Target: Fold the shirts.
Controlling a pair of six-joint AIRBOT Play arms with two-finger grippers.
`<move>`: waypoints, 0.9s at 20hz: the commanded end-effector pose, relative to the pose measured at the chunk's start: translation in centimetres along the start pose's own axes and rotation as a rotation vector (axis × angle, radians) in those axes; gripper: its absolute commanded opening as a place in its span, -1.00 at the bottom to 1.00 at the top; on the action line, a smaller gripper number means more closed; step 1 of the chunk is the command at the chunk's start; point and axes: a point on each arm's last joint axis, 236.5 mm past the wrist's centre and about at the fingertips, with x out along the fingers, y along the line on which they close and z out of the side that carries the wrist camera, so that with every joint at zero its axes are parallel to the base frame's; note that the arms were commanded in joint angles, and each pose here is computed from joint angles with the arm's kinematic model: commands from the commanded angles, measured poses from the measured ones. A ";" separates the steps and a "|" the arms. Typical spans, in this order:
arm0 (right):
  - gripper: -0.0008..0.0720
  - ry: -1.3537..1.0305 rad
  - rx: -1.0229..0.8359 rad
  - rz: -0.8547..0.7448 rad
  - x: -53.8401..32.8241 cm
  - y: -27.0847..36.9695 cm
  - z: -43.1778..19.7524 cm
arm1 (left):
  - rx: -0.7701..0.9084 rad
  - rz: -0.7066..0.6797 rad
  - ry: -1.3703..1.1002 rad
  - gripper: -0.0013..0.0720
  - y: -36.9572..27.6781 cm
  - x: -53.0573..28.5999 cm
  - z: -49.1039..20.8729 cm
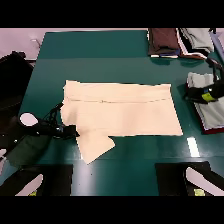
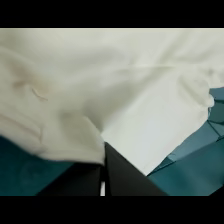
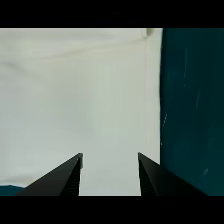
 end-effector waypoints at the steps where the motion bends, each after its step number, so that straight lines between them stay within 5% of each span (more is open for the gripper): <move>1: 0.16 0.176 0.150 0.003 1.9 -4.3 -5.9 | 0.111 0.073 0.006 -0.91 -0.2 -2.0 1.0; 2: 0.48 0.215 0.215 0.009 3.0 -5.6 -7.8 | 0.121 0.071 -0.003 -0.91 -0.6 -2.4 1.4; 3: 0.57 0.243 0.289 0.017 4.1 -6.7 -9.6 | 0.125 0.066 -0.012 -0.91 -0.8 -2.6 1.7; 9: 0.38 0.364 0.438 0.134 9.4 -6.1 -15.1 | 0.124 0.066 -0.035 -0.91 -0.9 -2.6 2.3; 12: 0.15 0.317 0.396 0.183 11.3 -3.9 -12.9 | 0.125 0.068 -0.038 -0.91 -0.8 -2.6 2.4; 16: -0.77 0.308 0.234 0.180 10.4 -1.3 -10.3 | 0.143 0.094 -0.002 -0.91 -1.2 -3.9 1.7; 18: -0.94 0.323 0.147 0.132 8.9 -1.4 -10.4 | 0.159 0.120 -0.029 -0.91 -1.6 -5.9 1.2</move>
